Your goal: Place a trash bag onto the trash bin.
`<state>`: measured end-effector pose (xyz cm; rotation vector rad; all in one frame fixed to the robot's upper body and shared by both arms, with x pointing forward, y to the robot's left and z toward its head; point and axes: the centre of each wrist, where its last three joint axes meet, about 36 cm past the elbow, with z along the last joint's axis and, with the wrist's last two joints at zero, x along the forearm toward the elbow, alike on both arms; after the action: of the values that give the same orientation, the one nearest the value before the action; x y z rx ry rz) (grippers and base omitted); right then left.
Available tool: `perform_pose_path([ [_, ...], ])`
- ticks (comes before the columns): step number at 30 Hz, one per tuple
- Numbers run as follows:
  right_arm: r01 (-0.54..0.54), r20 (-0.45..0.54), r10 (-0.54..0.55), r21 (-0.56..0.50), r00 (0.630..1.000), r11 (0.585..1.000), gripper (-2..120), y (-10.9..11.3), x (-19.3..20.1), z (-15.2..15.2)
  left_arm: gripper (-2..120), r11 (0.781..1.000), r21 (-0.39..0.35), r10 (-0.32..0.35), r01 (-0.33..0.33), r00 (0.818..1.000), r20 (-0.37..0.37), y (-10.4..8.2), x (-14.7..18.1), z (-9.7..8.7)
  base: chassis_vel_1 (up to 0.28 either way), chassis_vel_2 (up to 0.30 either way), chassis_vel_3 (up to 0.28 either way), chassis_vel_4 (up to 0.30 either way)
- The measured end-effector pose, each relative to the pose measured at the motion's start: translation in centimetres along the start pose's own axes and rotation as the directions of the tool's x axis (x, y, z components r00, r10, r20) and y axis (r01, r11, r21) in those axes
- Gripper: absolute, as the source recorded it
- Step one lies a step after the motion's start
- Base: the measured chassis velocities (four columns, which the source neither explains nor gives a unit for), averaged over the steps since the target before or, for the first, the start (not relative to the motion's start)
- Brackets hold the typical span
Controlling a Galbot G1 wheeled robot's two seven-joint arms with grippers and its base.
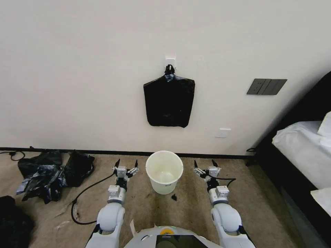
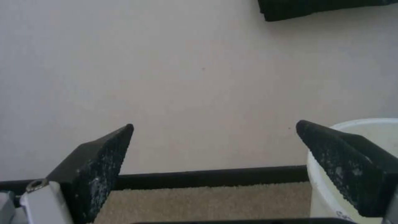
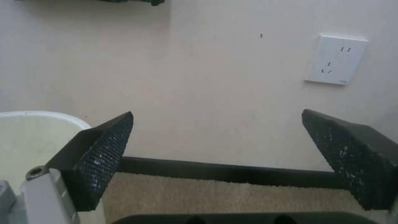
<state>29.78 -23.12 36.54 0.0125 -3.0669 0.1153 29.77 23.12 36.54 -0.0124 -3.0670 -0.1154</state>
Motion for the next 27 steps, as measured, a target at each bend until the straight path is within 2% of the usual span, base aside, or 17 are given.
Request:
perform_pose_path([
  [27,0.000,0.000,0.000,0.000,1.000,1.000,100,0.00,0.00,0.00,100,1.000,0.000,0.000,0.000,1.000,0.000,0.00,0.00,0.00,0.000,0.000,0.000,0.000],
])
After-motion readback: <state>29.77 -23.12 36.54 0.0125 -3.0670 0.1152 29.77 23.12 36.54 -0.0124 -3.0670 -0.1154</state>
